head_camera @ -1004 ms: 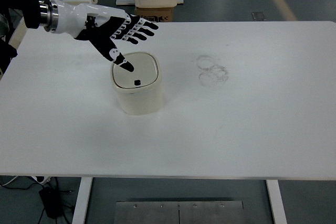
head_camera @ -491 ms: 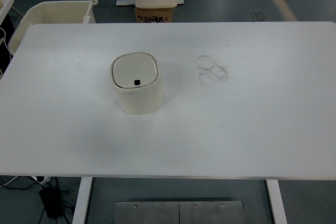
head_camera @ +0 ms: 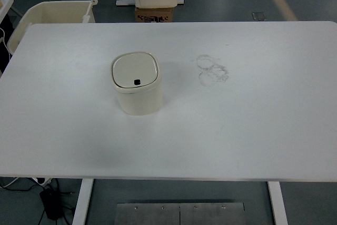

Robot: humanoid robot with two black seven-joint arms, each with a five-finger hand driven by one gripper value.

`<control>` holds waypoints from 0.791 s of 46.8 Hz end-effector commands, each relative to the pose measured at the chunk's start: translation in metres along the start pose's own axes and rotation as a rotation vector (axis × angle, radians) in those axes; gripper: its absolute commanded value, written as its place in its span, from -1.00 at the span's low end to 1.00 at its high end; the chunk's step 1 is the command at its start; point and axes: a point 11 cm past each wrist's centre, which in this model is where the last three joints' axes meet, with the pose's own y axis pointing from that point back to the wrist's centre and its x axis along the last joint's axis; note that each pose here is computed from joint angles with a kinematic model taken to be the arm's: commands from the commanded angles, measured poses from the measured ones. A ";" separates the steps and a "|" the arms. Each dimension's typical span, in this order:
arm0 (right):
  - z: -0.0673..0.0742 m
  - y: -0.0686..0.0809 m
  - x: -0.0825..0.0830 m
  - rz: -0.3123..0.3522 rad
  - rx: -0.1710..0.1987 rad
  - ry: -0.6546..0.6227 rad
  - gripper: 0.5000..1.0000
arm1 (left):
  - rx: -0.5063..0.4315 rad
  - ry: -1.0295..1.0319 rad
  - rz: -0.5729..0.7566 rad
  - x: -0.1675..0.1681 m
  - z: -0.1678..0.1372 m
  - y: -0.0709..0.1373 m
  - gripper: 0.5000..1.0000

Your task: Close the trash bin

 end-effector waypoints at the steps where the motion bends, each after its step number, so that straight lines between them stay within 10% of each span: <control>1: 0.000 0.000 0.000 0.000 0.000 0.000 0.97 | -0.019 0.093 0.062 0.017 -0.018 0.001 1.00; 37: 0.000 0.000 0.000 0.000 0.000 0.000 0.97 | -0.090 0.487 0.418 0.089 -0.153 0.057 1.00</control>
